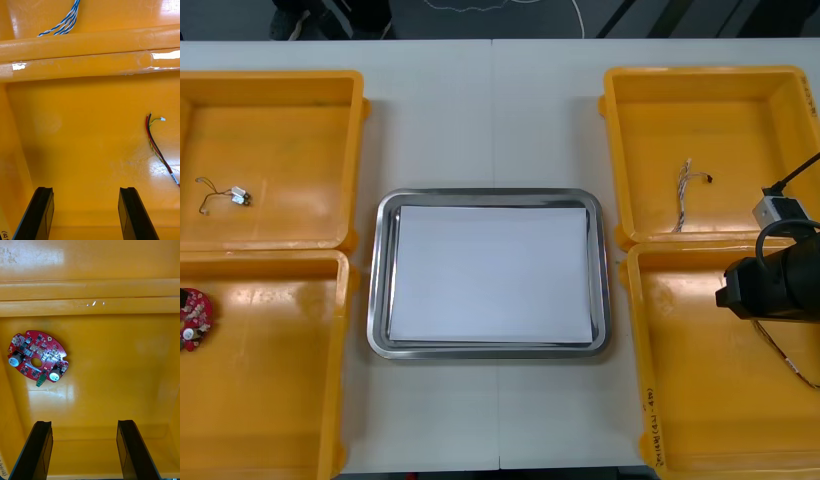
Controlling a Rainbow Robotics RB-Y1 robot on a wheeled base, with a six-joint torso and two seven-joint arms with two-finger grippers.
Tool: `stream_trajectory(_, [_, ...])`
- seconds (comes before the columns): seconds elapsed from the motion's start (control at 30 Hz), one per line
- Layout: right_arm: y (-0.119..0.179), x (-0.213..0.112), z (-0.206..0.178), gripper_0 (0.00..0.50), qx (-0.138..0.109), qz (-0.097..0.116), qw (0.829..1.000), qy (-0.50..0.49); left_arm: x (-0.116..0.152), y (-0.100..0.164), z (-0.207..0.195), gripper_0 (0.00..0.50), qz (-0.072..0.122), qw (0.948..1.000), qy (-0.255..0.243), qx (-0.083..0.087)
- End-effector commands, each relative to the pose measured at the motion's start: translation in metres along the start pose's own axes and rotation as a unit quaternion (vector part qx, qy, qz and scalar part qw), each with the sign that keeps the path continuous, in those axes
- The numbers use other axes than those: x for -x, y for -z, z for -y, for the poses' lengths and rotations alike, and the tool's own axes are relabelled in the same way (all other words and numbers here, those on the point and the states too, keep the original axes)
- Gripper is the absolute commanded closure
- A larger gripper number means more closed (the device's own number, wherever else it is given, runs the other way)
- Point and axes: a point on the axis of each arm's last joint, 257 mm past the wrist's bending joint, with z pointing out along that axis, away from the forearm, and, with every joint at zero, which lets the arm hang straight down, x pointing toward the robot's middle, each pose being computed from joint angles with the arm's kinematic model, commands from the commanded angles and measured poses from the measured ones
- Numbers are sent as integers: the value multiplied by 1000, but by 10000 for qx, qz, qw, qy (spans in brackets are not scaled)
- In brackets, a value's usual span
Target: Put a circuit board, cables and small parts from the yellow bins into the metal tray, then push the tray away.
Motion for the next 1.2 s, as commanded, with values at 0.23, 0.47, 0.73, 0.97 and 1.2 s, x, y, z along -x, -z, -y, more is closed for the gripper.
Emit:
stream_trajectory(0.23, [7, 0, 15, 0, -140, 44, 9999, -49, -1, 13, -14, 0, 49, 9992, -330, 238])
stream_trajectory(0.47, [7, 0, 15, 0, -140, 44, 9999, -49, -1, 13, -14, 0, 49, 9992, -330, 238])
stream_trajectory(0.73, [7, 0, 15, 0, -140, 44, 9999, -49, -1, 13, -14, 0, 49, 9992, -330, 238])
stream_trajectory(0.97, [7, 0, 15, 0, -140, 44, 9999, -49, -1, 13, -14, 0, 49, 9992, -330, 238])
stream_trajectory(1.2, [7, 0, 15, 0, -140, 44, 9999, -49, -1, 13, -14, 0, 49, 9992, -330, 238])
